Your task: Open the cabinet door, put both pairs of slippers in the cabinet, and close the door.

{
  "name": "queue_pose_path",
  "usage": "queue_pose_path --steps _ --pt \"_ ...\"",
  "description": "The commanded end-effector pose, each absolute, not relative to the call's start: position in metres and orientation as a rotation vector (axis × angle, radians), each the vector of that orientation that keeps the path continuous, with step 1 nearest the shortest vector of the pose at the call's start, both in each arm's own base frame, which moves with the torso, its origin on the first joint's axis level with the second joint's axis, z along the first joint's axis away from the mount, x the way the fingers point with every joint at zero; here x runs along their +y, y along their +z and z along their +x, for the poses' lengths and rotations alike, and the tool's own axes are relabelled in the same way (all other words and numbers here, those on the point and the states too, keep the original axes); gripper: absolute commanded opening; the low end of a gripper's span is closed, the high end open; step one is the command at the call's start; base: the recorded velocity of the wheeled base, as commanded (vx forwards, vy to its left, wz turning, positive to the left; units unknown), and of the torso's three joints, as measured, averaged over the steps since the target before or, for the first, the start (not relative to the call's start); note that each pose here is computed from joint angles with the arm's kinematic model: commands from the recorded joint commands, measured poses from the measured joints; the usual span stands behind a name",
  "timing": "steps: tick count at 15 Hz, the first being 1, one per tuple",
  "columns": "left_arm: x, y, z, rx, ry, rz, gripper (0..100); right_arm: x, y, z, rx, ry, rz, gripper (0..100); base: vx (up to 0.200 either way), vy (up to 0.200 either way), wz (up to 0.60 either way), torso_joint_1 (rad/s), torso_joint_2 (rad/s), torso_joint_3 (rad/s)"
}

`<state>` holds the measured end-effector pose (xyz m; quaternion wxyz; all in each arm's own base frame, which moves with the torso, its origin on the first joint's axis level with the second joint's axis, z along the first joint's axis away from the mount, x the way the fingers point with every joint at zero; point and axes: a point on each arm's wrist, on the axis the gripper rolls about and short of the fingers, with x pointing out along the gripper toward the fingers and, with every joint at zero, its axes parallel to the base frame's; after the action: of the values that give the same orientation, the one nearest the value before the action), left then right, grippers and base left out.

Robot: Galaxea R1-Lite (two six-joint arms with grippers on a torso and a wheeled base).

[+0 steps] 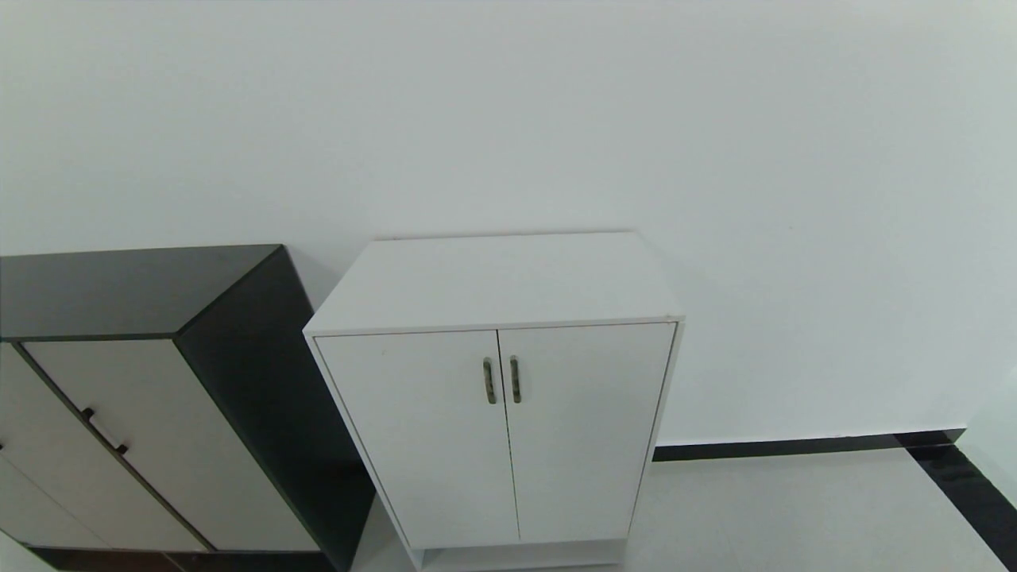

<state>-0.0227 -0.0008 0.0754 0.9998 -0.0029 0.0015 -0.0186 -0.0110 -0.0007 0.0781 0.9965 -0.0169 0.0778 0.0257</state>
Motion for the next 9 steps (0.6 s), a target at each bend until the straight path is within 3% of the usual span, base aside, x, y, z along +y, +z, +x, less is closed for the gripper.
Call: queue_pose_path --steps 1,9 --pt "-0.0008 0.0754 -0.0226 0.005 -0.037 -0.006 0 0.0000 0.0753 -0.0223 0.009 -0.004 -0.029 0 0.000 0.000 0.00 0.000 0.00 0.000" --pt "-0.0008 0.0754 -0.0227 0.003 -0.037 0.000 0 -0.0003 0.0752 -0.0228 0.003 -0.018 -0.018 0 0.000 0.000 0.00 0.000 0.00 0.000"
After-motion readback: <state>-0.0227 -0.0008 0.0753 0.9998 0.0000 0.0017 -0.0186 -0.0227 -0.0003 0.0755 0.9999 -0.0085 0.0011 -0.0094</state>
